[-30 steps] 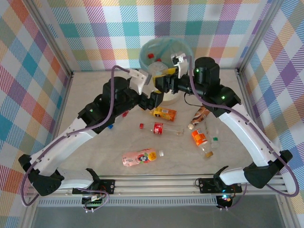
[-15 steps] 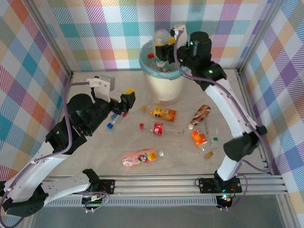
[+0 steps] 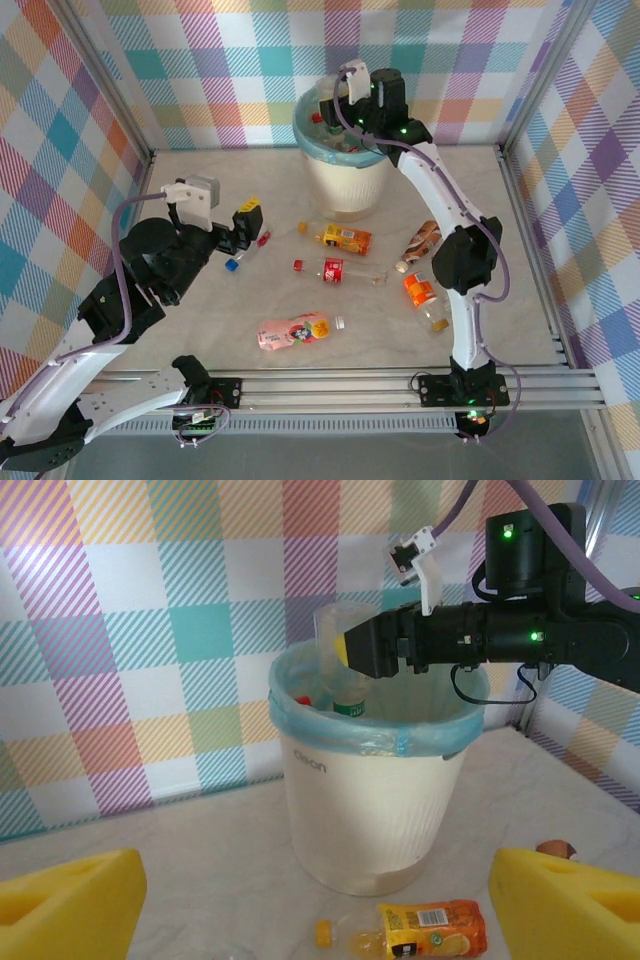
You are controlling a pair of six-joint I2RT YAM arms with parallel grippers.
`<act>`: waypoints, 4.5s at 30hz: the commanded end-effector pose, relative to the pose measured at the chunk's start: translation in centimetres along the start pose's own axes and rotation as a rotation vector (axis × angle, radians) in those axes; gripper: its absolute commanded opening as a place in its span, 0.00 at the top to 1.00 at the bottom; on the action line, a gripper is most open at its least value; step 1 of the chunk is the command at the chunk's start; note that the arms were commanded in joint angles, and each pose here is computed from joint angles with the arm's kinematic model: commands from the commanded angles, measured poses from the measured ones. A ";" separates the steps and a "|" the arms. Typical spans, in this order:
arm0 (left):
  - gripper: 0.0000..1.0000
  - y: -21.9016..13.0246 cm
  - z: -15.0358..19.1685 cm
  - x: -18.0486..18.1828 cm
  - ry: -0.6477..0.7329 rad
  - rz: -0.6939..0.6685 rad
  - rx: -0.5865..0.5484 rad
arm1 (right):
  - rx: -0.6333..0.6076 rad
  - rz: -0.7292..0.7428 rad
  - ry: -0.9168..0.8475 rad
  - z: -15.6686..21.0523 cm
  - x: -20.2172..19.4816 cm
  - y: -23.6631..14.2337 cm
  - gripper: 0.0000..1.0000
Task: Put the plastic bottles in the bin
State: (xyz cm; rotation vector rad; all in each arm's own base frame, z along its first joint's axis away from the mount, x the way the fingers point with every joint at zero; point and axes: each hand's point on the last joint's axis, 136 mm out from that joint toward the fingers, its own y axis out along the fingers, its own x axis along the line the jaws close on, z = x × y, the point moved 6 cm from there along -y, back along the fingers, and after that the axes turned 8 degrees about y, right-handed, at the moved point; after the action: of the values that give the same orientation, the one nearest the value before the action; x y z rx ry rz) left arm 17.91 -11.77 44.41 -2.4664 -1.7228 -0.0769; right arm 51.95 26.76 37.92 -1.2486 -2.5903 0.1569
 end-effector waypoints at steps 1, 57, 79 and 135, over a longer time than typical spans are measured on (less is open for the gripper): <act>0.11 0.0 0.7 0.0 0.017 -0.012 0.017 | -0.089 -0.058 -0.005 -1.6 0.0 0.4 0.37; 0.12 2.8 13.3 -6.8 0.475 0.461 0.641 | 0.049 -0.179 0.124 -5.8 7.0 -14.8 0.16; 0.10 4.8 21.6 -15.8 0.718 0.878 0.883 | 0.103 0.158 0.050 3.3 6.2 -30.5 0.14; 0.43 1.1 4.5 -13.3 0.243 0.903 0.121 | -0.179 -0.804 -0.163 -3.2 17.7 -37.8 0.15</act>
State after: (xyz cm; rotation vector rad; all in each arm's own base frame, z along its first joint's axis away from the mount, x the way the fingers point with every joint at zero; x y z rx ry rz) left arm 15.19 -23.22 35.28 -2.5684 -0.5129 -0.1897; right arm 16.35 16.00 51.07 -0.5658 -2.9578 -0.0899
